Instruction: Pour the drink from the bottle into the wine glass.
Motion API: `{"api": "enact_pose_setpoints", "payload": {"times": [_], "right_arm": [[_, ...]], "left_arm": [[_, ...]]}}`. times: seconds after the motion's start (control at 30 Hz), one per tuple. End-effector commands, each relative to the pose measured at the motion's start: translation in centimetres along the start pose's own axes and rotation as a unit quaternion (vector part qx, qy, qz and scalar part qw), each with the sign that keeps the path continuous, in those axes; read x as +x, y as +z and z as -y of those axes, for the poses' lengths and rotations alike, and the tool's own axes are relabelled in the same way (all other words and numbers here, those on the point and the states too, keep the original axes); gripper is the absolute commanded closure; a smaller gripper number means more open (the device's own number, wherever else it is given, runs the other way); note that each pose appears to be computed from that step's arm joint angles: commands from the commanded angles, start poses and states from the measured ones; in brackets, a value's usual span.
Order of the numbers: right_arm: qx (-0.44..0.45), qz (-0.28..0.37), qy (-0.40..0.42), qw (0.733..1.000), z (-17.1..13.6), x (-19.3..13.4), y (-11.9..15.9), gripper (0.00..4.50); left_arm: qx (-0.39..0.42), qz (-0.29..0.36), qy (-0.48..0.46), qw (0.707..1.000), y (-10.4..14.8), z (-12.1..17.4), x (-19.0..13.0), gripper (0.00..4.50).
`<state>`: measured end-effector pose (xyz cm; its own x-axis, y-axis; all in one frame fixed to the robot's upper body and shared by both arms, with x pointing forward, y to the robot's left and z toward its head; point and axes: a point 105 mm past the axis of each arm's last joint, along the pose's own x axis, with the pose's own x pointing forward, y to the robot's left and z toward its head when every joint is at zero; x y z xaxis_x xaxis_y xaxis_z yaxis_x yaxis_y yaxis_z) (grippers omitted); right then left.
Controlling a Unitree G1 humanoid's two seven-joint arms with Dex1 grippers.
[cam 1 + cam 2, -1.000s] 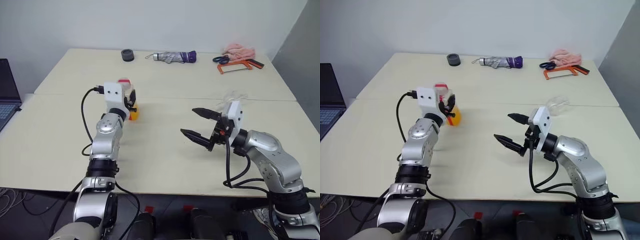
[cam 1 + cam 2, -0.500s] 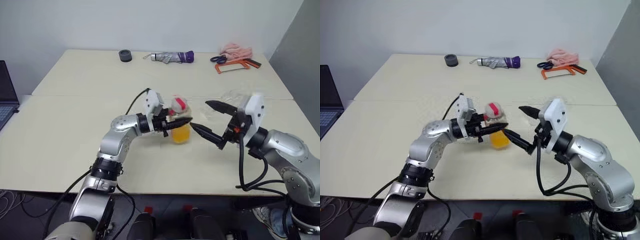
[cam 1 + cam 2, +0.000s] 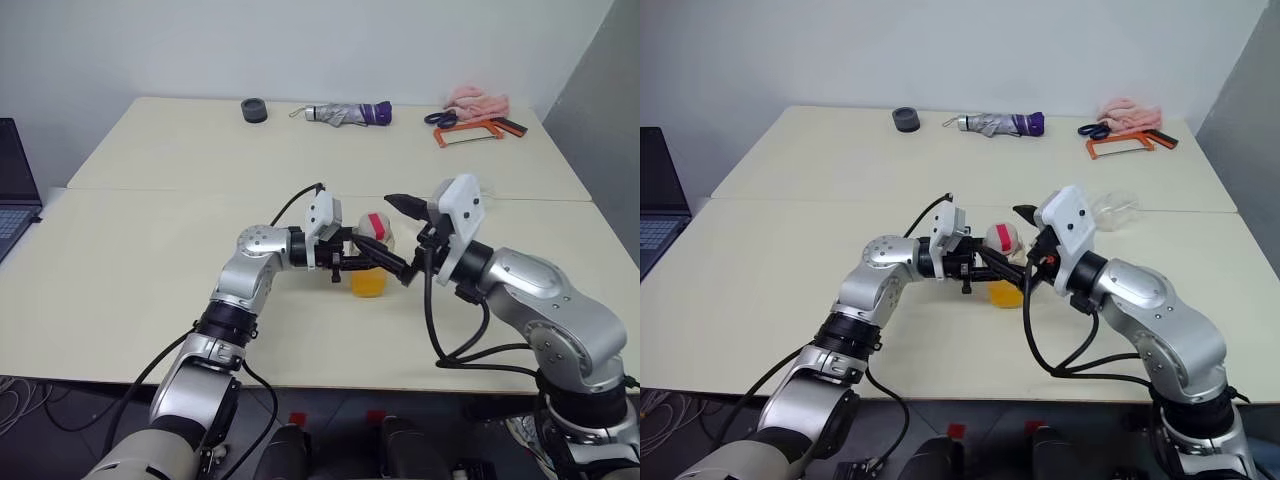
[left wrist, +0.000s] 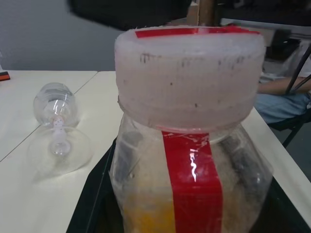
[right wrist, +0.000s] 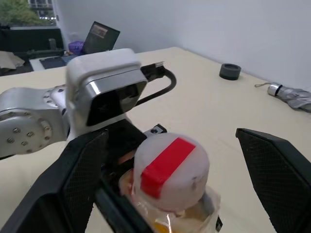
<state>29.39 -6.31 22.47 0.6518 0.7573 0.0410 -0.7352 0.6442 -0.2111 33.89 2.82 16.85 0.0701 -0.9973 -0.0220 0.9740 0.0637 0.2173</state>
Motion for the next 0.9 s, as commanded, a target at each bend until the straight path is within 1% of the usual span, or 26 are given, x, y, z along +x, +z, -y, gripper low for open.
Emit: {"api": "enact_pose_setpoints", "payload": {"times": [0.03, 0.1, 0.2, 0.27, 0.37, 0.4, 0.57, 0.67, 0.8, 0.9], "right_arm": [[-0.015, 0.022, -0.007, 1.0, 0.0, 0.1, 1.2, 0.0], [-0.017, 0.017, -0.007, 1.0, 0.1, 0.2, 1.0, 0.0], [-0.016, 0.016, -0.005, 1.0, 0.1, 0.3, 0.9, 0.62], [-0.015, 0.011, 0.003, 1.0, -0.1, 0.2, 0.6, 1.27], [-0.012, 0.003, 0.02, 1.0, -0.6, 0.2, 0.2, 2.39], [-0.012, -0.002, 0.029, 1.0, -0.8, 0.2, 0.0, 2.67], [-0.014, -0.014, 0.068, 0.997, -1.4, 0.2, -0.6, 2.67], [-0.039, -0.024, 0.138, 0.989, -1.3, -0.1, -0.7, 2.67], [-0.08, -0.057, 0.225, 0.969, 0.3, -0.9, -0.7, 2.67], [-0.088, -0.059, 0.233, 0.967, 2.0, -0.8, 0.2, 2.67]], "left_arm": [[0.031, 0.011, -0.011, 0.999, 1.4, -0.1, 0.4, 2.72], [0.032, 0.011, -0.01, 0.999, 1.4, -0.1, 0.4, 2.72], [0.034, 0.01, -0.009, 0.999, 1.4, -0.2, 0.3, 2.72], [0.035, 0.01, -0.007, 0.999, 1.4, -0.3, 0.2, 2.72], [0.037, 0.01, -0.002, 0.999, 1.5, -0.5, 0.0, 2.72], [0.037, 0.01, 0.0, 0.999, 1.5, -0.6, 0.0, 2.72], [0.04, 0.013, 0.002, 0.999, 1.9, -0.8, -0.1, 2.72], [0.041, 0.013, -0.011, 0.999, 2.2, -0.7, -0.1, 2.72], [0.047, 0.006, -0.039, 0.998, 2.5, -0.3, -0.3, 2.73], [0.05, 0.006, -0.05, 0.998, 2.9, -0.3, -0.4, 2.73]]}}
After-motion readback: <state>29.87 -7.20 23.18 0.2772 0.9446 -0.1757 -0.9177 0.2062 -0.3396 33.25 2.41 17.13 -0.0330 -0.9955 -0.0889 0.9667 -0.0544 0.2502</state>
